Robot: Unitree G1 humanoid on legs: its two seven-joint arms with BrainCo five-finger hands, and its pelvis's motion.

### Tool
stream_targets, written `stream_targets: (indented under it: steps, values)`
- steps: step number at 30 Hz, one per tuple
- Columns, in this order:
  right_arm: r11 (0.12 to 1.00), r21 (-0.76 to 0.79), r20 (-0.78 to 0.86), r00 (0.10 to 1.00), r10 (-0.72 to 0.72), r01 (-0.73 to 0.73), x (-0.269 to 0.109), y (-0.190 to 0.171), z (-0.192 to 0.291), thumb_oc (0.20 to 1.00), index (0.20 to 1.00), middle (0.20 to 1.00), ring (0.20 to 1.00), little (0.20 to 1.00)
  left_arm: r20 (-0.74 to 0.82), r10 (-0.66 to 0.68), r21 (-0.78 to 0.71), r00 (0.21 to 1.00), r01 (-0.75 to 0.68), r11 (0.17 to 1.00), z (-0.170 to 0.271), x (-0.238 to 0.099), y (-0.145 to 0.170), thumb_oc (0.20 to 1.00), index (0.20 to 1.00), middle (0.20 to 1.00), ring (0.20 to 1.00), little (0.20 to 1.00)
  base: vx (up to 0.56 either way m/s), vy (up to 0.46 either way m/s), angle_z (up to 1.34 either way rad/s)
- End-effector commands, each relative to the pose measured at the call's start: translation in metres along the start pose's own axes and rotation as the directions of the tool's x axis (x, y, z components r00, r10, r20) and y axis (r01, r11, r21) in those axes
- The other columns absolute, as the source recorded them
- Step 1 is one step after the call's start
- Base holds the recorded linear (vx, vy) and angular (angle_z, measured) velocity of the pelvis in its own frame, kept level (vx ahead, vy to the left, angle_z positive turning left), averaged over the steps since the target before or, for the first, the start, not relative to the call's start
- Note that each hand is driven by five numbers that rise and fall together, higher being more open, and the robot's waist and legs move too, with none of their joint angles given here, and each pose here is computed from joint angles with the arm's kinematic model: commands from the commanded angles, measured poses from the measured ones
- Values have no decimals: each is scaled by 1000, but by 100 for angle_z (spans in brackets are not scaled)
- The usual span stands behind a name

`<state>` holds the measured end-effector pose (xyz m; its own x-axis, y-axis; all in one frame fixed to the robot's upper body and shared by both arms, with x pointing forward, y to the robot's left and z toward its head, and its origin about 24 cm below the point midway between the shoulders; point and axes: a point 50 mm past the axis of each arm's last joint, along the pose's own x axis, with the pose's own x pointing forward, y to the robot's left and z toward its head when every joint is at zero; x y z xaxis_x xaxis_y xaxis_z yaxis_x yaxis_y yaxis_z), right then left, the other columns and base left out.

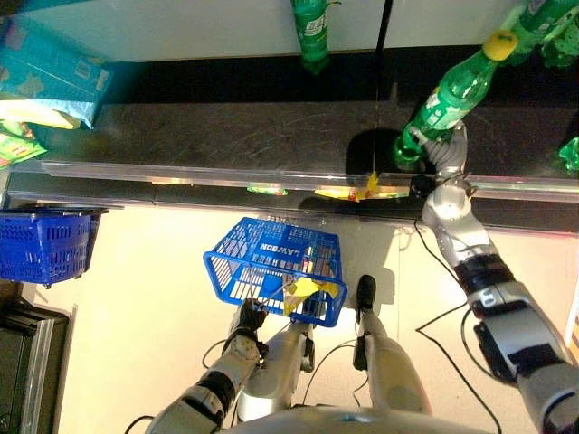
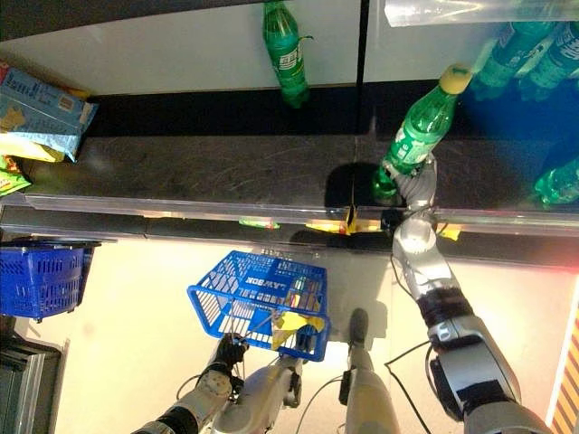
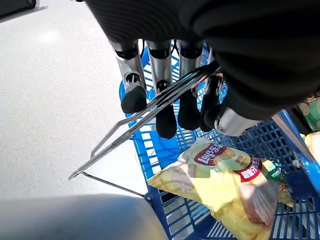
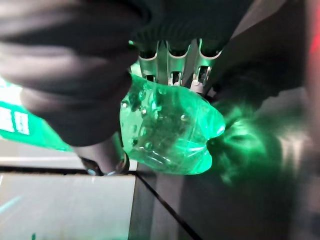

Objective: Pick up the snacks into the basket

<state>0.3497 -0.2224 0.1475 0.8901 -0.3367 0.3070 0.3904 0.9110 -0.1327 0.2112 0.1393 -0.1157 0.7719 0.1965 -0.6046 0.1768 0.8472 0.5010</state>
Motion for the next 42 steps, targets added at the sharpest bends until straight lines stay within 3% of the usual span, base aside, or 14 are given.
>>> stream_targets:
  steps: [1, 4, 13, 18, 22, 25, 27, 29, 32, 35, 36, 42]
  values:
    - [999, 17, 84, 996, -34, 33, -18, -22, 5, 200, 200, 200, 200, 200, -152, 52, 120, 987, -34, 992, -46, -7, 9, 200, 200, 200, 200, 200, -5, -31, 2]
    - [998, 35, 187, 981, -53, 48, -34, -49, 20, 200, 200, 200, 200, 200, -183, 68, 102, 981, -50, 994, -51, -7, 14, 200, 200, 200, 200, 200, 1, -59, -1]
    - [996, 18, 168, 982, 82, -86, -81, -79, 14, 200, 200, 200, 200, 200, -285, 69, 54, 956, -56, 997, -71, -11, 21, 200, 200, 200, 200, 200, 12, -51, -8]
    - [986, -16, 16, 986, 165, -164, -111, -90, -12, 200, 200, 200, 200, 200, -310, 72, 31, 948, -66, 997, -78, -12, 27, 200, 200, 200, 200, 200, 24, -46, -15]
    - [961, -101, -203, 951, 233, -257, -142, -99, -50, 200, 200, 200, 200, 200, -330, 86, -14, 940, -96, 995, -80, -11, 32, 200, 200, 200, 200, 200, 7, -52, -13]
    - [897, -273, -381, 896, 230, -347, -164, -104, -82, 200, 200, 200, 200, 200, -320, 106, -62, 941, -132, 989, -73, -7, 35, 200, 200, 200, 200, 200, -7, -50, -9]
    - [882, -292, -472, 858, 203, -370, -174, -104, -104, 200, 200, 200, 200, 200, -301, 121, -93, 946, -155, 983, -66, -5, 36, 200, 200, 200, 200, 200, -26, -48, -3]
    - [805, -361, -639, 754, 153, -470, -197, -103, -145, 200, 200, 200, 200, 200, -224, 139, -172, 965, -180, 969, -42, 3, 38, 200, 200, 200, 200, 200, -35, -63, -2]
    - [708, -410, -732, 670, 120, -575, -210, -94, -174, 200, 200, 200, 200, 200, -120, 142, -221, 983, -166, 961, -14, 9, 38, 200, 200, 200, 200, 200, -33, -41, -5]
    - [662, -426, -752, 648, 120, -617, -212, -88, -182, 200, 200, 200, 200, 200, -73, 138, -234, 988, -151, 960, -1, 11, 38, 200, 200, 200, 200, 200, -20, -25, -1]
    - [541, -475, -773, 623, 120, -694, -216, -84, -190, 200, 200, 200, 200, 200, 33, 132, -255, 991, -119, 960, 26, 13, 36, 200, 200, 200, 200, 200, -17, -31, 2]
    - [410, -516, -778, 612, 142, -752, -212, -69, -198, 200, 200, 200, 200, 200, 252, 92, -236, 963, -31, 971, 88, 10, 26, 200, 200, 200, 200, 200, -14, -18, 3]
